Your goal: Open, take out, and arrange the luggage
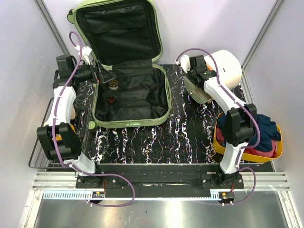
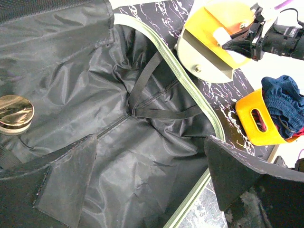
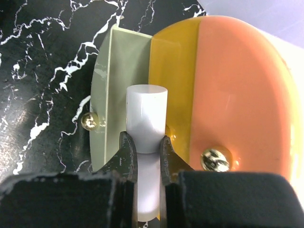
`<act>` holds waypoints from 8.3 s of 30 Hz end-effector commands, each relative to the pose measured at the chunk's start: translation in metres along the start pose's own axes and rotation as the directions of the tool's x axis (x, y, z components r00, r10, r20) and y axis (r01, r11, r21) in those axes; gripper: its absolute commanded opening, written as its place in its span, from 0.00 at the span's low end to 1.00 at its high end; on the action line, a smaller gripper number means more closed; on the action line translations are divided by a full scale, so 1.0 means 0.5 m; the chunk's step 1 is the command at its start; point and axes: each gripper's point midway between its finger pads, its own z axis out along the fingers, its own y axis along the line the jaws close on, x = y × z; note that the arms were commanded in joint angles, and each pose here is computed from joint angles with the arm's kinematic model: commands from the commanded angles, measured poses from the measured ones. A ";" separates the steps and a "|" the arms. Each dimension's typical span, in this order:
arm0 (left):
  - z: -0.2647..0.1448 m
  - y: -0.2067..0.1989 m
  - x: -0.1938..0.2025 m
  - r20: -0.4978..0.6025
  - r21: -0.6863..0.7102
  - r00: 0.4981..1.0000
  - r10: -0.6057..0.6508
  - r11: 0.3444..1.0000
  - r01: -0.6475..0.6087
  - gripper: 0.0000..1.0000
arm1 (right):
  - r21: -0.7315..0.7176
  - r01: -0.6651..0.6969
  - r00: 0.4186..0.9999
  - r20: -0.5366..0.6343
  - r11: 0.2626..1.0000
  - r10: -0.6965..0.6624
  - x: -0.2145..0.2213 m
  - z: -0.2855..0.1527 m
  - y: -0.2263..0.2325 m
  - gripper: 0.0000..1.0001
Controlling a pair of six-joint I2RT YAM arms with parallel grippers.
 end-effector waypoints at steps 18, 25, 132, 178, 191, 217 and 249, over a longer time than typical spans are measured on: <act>-0.002 -0.004 -0.036 0.039 0.017 0.998 0.053 0.998 -0.053 0.99 | 0.124 -0.090 0.994 -0.045 0.988 0.096 -0.024 0.086 -0.012 0.61; 0.003 0.000 -0.036 0.035 0.024 0.998 0.043 0.999 -0.044 0.99 | -0.060 -0.106 0.994 0.019 0.993 0.107 -0.053 0.046 0.036 0.55; 0.021 -0.011 -0.056 0.039 0.077 0.999 0.033 0.996 -0.036 0.99 | 0.199 0.747 0.607 0.184 0.634 -0.773 0.016 0.027 0.010 0.00; 0.151 0.250 0.101 -0.234 -0.581 0.968 -0.086 0.811 -0.068 0.99 | -0.104 -0.066 0.971 0.223 0.992 0.088 -0.112 -0.148 -0.007 0.66; 0.184 0.259 0.113 -0.245 -0.570 0.967 -0.076 0.818 -0.080 0.99 | -0.047 -0.126 0.987 0.099 0.991 0.130 -0.052 -0.058 -0.008 0.02; 0.171 0.300 0.124 -0.267 -0.588 0.958 -0.103 0.805 -0.077 0.99 | -0.120 -0.131 0.990 0.040 0.984 0.136 -0.013 -0.017 0.037 0.59; 0.276 0.456 0.175 -0.374 -0.668 0.927 0.011 0.690 -0.278 0.84 | -0.243 -0.232 0.931 0.224 0.942 0.287 -0.120 -0.161 0.016 0.90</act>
